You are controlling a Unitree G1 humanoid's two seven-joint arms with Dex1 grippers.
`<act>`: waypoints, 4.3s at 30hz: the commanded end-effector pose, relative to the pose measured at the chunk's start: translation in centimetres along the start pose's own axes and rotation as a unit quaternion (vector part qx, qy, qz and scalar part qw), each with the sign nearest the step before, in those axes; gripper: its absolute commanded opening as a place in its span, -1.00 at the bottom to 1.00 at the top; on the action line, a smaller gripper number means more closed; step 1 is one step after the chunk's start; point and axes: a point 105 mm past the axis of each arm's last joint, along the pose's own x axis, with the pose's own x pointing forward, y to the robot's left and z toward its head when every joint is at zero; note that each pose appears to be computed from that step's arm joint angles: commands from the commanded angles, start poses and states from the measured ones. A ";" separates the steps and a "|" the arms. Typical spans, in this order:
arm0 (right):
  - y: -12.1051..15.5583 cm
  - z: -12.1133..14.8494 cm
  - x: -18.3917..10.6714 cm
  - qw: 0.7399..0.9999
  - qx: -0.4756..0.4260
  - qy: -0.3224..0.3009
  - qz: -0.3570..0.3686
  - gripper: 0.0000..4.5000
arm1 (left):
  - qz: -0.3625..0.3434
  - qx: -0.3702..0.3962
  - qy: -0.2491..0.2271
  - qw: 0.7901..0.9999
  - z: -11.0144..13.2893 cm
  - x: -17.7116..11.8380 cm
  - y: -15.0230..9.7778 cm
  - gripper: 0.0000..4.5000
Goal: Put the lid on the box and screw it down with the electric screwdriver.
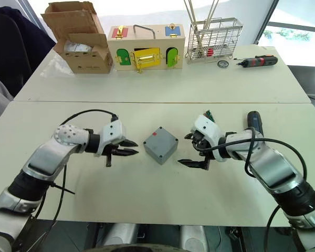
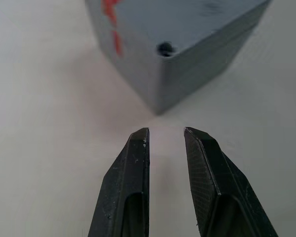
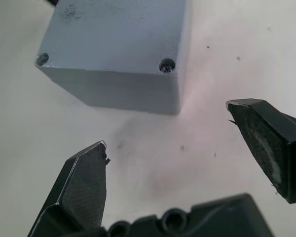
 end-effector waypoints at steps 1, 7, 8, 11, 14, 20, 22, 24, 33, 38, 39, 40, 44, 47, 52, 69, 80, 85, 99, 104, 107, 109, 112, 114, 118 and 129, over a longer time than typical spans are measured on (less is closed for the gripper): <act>-0.2 1.2 0.2 0.999 -0.042 -0.018 0.016 0.99 | 0.008 0.001 -0.022 1.000 1.4 0.8 -0.4 -0.52; 0.7 1.6 0.4 0.998 -0.034 -0.032 0.048 0.99 | 0.041 -0.001 -0.022 0.999 1.4 2.1 0.7 -0.52; 1.1 1.6 0.4 0.998 -0.029 -0.032 0.055 0.99 | 0.050 0.001 -0.023 0.999 1.4 2.4 1.1 -0.52; 1.8 1.5 0.5 0.997 -0.017 -0.033 0.067 0.99 | 0.060 0.010 -0.024 0.998 1.6 2.9 1.9 -0.52; 2.3 1.5 0.5 0.997 -0.012 -0.034 0.071 0.99 | 0.061 0.013 -0.030 0.998 2.0 3.1 2.1 -0.52; 2.3 1.3 0.4 0.998 0.002 -0.027 0.054 0.99 | 0.061 0.020 -0.034 0.997 2.4 3.1 2.6 -0.52; 2.3 1.2 0.3 0.998 0.006 -0.025 0.049 0.99 | 0.061 0.022 -0.035 0.997 2.5 3.1 2.6 -0.52; 2.3 1.3 0.2 0.998 0.010 -0.027 0.047 0.99 | 0.064 0.022 -0.036 0.997 2.6 3.1 2.8 -0.52; 2.2 1.3 -0.5 0.999 0.020 -0.020 0.028 0.99 | 0.067 0.029 -0.037 0.997 2.8 3.0 3.1 -0.52; 0.3 1.9 -3.7 0.998 0.049 -0.025 -0.029 0.99 | 0.088 0.037 -0.032 0.995 2.8 0.9 4.0 -0.52; -0.1 2.1 -4.5 0.997 0.061 -0.032 -0.041 0.99 | 0.091 0.037 -0.034 0.995 2.9 0.4 4.2 -0.52; -1.4 2.4 -6.5 0.992 0.090 -0.048 -0.075 0.99 | 0.091 0.033 -0.047 0.994 3.4 -0.9 4.2 -0.52; -4.0 2.4 -10.5 0.969 0.158 -0.106 -0.157 0.99 | 0.085 0.024 -0.082 0.993 4.9 -3.4 3.7 -0.52; -7.0 1.6 -10.4 0.942 0.172 -0.153 -0.243 0.99 | 0.070 0.022 -0.101 0.992 6.3 -3.8 3.1 -0.52; -8.4 -1.6 -7.4 0.937 0.186 -0.133 -0.264 0.99 | 0.063 0.036 -0.100 0.992 7.0 -3.2 2.9 -0.52; -11.7 -5.6 -4.2 0.914 0.210 -0.140 -0.318 0.40 | 0.079 0.026 -0.105 0.991 6.7 -2.7 2.8 -0.52; -12.0 -5.1 -3.6 0.906 0.218 -0.158 -0.327 -0.80 | 0.079 0.024 -0.101 0.991 6.3 -2.3 2.9 -0.52; -11.8 -5.2 -3.2 0.906 0.220 -0.158 -0.326 -0.99 | 0.080 0.024 -0.098 0.992 6.1 -2.1 2.9 -0.52; -12.6 -2.2 -5.8 0.893 0.195 -0.193 -0.357 -0.99 | 0.083 0.028 -0.100 0.991 6.4 -2.5 3.0 -0.52; -12.4 -0.8 -6.9 0.890 0.185 -0.205 -0.363 -0.99 | 0.081 0.030 -0.107 0.991 6.9 -2.6 3.0 -0.52; -10.5 1.6 -7.0 0.906 0.170 -0.231 -0.310 -0.99 | 0.061 0.024 -0.118 0.991 7.3 -3.0 2.4 -0.52; -8.0 3.1 -6.1 0.926 0.159 -0.239 -0.243 -0.99 | 0.038 0.019 -0.117 0.992 7.4 -3.5 1.6 -0.52; -4.5 4.5 -4.8 0.944 0.148 -0.243 -0.164 -0.99 | 0.007 0.018 -0.093 0.995 6.5 -3.9 0.5 -0.52; -3.3 5.1 -4.1 0.948 0.144 -0.249 -0.137 -0.99 | -0.006 0.014 -0.083 0.996 5.9 -4.1 -0.1 -0.52; -2.4 5.3 -2.6 0.949 0.152 -0.250 -0.121 -0.99 | -0.005 0.006 -0.077 0.997 5.4 -4.0 -0.2 -0.52; -2.3 4.1 -0.9 0.948 0.174 -0.236 -0.119 -0.99 | 0.008 -0.001 -0.078 0.997 5.2 -3.8 -0.1 -0.52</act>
